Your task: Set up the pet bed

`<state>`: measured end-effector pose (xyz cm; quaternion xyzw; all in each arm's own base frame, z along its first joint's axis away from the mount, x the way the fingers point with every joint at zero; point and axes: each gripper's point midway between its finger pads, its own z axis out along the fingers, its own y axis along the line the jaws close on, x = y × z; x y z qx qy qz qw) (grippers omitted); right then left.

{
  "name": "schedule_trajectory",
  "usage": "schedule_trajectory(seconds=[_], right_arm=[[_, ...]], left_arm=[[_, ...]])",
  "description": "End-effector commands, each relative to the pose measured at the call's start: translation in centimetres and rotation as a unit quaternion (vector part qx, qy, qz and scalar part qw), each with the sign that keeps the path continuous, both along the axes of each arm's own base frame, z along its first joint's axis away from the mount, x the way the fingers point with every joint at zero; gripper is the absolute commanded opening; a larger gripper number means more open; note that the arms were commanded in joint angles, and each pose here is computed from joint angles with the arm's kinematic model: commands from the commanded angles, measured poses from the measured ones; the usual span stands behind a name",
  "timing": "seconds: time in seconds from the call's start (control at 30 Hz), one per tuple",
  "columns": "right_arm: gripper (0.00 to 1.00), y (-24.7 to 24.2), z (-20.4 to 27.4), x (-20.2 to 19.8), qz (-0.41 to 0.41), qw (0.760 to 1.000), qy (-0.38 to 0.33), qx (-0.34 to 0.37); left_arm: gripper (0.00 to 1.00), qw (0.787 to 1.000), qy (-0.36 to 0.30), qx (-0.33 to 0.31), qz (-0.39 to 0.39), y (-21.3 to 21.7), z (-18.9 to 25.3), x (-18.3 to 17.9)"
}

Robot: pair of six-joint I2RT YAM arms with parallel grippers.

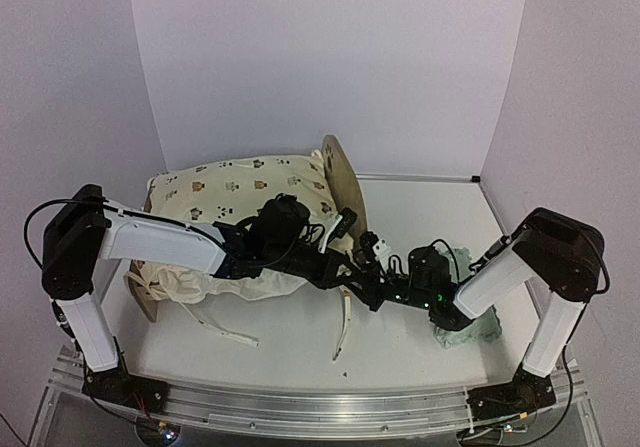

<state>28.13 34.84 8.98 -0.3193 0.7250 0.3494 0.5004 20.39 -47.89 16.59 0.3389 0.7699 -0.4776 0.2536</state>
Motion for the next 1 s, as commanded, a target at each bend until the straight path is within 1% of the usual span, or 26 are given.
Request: schedule_trajectory(seconds=[0.0, 0.2, 0.33, 0.4, 0.53, 0.6, 0.87, 0.97], right_arm=[[0.19, 0.4, 2.6, 1.2, -0.014, 0.999, -0.032, 0.037], [0.09, 0.1, 2.1, 1.4, -0.025, 0.999, -0.029, 0.033], [0.06, -0.5, 1.8, 0.9, -0.029, 0.999, -0.021, 0.031], [0.07, -0.9, 1.7, 0.7, -0.032, 0.999, -0.018, 0.031], [0.17, -1.1, 1.5, 0.3, -0.031, 0.999, -0.009, 0.033], [0.2, -1.1, 1.6, 0.3, -0.03, 0.999, -0.006, 0.035], [0.2, -0.4, 1.6, 0.7, -0.026, 0.999, 0.0, 0.041], [0.16, -0.3, 1.7, 0.8, -0.026, 0.999, 0.002, 0.043]], left_arm=[[0.0, 0.999, -0.014, -0.042, -0.011, -1.0, 3.8, -0.1], [0.0, 0.999, -0.014, -0.036, -0.005, -0.9, 3.6, 0.1], [0.0, 0.999, -0.019, -0.03, 0.007, -0.7, 3.5, 0.5], [0.0, 0.999, -0.021, -0.026, 0.015, -0.5, 3.5, 0.7], [0.0, 0.999, -0.021, -0.023, 0.018, -0.5, 3.3, 0.9], [0.0, 0.999, -0.019, -0.023, 0.016, -0.6, 3.2, 0.8], [0.0, 0.999, -0.016, -0.026, 0.012, -0.6, 3.3, 0.6], [0.0, 0.999, -0.016, -0.026, 0.013, -0.6, 3.3, 0.6]])
